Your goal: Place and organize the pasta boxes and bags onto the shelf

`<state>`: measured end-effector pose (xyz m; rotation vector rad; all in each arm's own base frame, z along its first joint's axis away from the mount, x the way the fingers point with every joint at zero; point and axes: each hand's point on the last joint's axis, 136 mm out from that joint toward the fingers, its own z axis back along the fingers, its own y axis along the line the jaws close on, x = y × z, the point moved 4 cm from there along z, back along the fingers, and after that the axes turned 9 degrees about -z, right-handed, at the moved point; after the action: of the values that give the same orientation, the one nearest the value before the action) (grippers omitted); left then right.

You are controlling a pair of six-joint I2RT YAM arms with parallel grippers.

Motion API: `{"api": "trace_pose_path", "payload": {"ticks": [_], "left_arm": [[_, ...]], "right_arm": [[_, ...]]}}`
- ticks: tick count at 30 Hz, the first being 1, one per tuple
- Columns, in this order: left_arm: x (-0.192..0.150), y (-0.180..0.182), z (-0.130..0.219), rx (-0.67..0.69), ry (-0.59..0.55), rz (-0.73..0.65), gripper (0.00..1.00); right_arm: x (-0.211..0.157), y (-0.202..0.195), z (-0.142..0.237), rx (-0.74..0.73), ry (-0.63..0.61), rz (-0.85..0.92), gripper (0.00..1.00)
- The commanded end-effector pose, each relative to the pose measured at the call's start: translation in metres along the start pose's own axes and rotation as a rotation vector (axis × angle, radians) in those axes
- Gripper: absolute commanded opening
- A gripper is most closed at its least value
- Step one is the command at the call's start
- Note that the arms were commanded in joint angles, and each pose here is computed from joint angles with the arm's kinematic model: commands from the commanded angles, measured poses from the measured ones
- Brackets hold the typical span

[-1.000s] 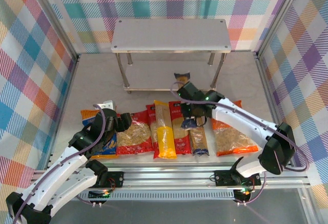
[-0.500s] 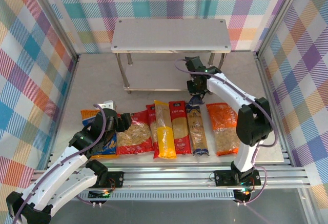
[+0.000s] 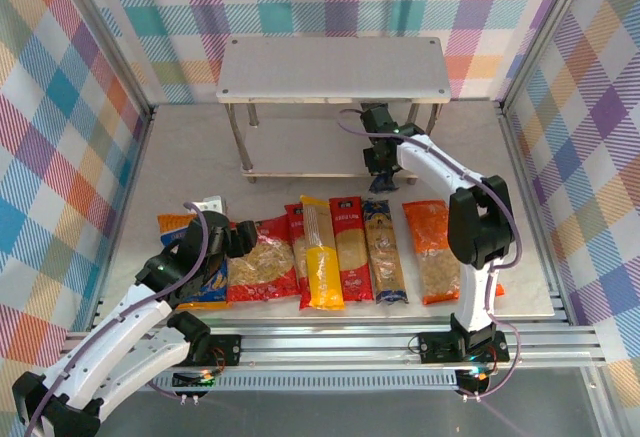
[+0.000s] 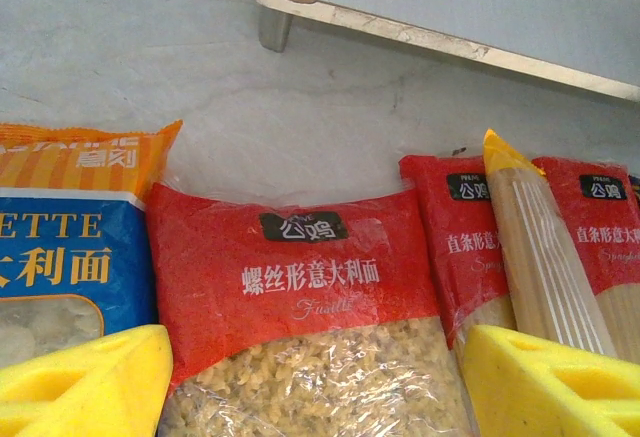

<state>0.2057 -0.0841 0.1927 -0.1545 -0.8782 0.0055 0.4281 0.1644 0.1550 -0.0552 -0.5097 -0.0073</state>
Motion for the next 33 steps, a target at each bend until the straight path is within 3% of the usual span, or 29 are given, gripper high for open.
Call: {"api": "trace_pose_path", "payload": {"ticks": [1,7,9,13,14,22,28,33], "left_arm": [[-0.002,-0.001,-0.001,0.001,0.015,-0.023,0.77],[-0.002,-0.002,-0.004,0.000,0.017,-0.022,0.77],[-0.002,-0.003,-0.004,-0.001,0.017,-0.022,0.78],[-0.002,-0.002,-0.004,0.000,0.020,-0.023,0.78],[-0.003,-0.002,-0.004,0.001,0.019,-0.023,0.78],[-0.004,-0.002,-0.004,0.003,0.021,-0.022,0.78],[-0.005,-0.002,-0.005,0.002,0.025,-0.026,0.81],[-0.007,-0.001,-0.007,0.005,0.029,-0.028,0.81]], "right_arm": [[0.047,-0.007,0.017,-0.001,-0.176,-0.063,0.00],[0.048,-0.013,0.001,-0.030,-0.154,-0.051,0.00],[0.047,-0.014,-0.005,-0.037,-0.142,-0.049,0.08],[0.046,-0.017,-0.013,-0.048,-0.121,-0.043,0.40],[0.046,-0.018,-0.015,-0.051,-0.115,-0.044,0.44],[0.043,-0.024,-0.015,-0.040,-0.091,-0.079,0.55],[0.043,-0.021,0.005,0.025,-0.108,-0.091,0.80],[0.045,-0.020,0.036,0.103,-0.158,-0.111,0.83]]}}
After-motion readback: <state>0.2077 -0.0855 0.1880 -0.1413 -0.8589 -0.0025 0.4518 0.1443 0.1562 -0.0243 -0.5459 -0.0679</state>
